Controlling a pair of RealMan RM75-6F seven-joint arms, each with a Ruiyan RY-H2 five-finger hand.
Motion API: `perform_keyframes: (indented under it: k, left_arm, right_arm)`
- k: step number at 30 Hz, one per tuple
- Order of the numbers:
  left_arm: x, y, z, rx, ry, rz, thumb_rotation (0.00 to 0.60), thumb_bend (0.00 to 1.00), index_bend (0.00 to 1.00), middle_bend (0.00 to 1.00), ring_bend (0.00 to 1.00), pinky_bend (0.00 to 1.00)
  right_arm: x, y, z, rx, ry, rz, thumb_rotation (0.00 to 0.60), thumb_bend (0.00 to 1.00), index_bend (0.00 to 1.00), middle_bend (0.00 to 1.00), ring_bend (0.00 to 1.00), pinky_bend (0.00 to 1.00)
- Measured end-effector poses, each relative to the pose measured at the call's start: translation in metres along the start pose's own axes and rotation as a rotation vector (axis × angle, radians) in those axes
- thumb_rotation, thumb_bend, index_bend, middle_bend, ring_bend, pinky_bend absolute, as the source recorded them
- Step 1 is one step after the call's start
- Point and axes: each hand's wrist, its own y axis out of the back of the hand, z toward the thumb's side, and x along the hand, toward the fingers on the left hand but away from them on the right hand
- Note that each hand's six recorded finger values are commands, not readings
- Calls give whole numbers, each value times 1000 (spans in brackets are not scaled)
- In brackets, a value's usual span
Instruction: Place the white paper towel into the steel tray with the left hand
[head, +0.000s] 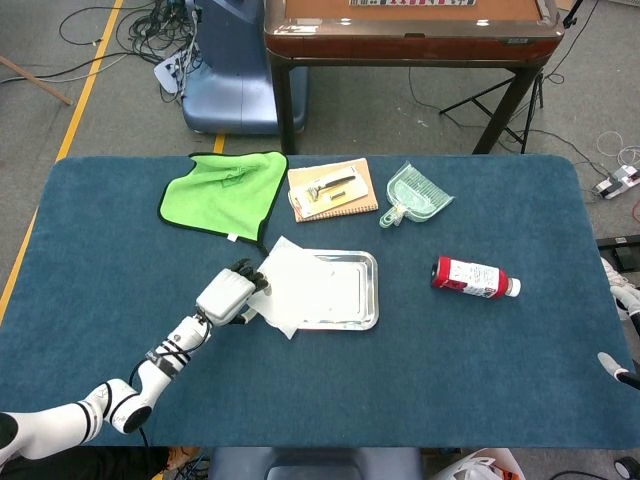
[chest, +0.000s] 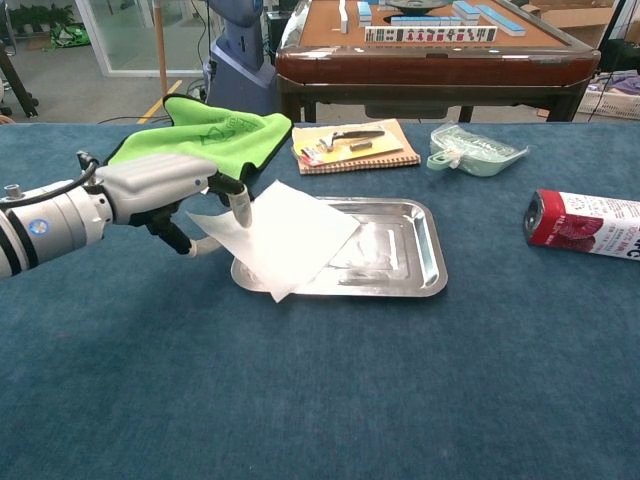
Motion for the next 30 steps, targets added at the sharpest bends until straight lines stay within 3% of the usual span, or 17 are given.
perform_keyframes:
  k: [2,4,7,10,18,22,30]
  left_arm:
    - [-2,3,1,-9,3,2,600,352,213,316,248,139]
    - [-4,6,-1,-3,14,11,600,273,159,315,249,179]
    - [-6,9,-3,22,32,26,600,160,133,306,254,275]
    - [-9,12,-5,49,60,42,600,120,129,305,280,348]
    - [-4,15,-15,118,143,69,600,115,136,305,309,491]
    - [-5,17,-16,103,159,66,600,115,134,305,366,558]
    - [4,17,-12,143,181,59,600,113,134,304,371,565]
  right_arm:
    - [-1,0,0,0,1,-1,600,112,194,209,112,200]
    - [-1,1,1,-1,3,-3,600,112,194,209,112,200]
    - [-2,1,1,0,5,-5,600,111,194,209,112,201]
    - [-2,1,2,0,7,-6,600,111,194,209,112,200]
    - [0,3,2,-2,6,-13,600,112,194,209,112,200]
    - [1,3,1,-4,1,-13,600,112,194,209,112,200]
    - [3,4,3,-5,9,-16,600,112,194,209,112,201]
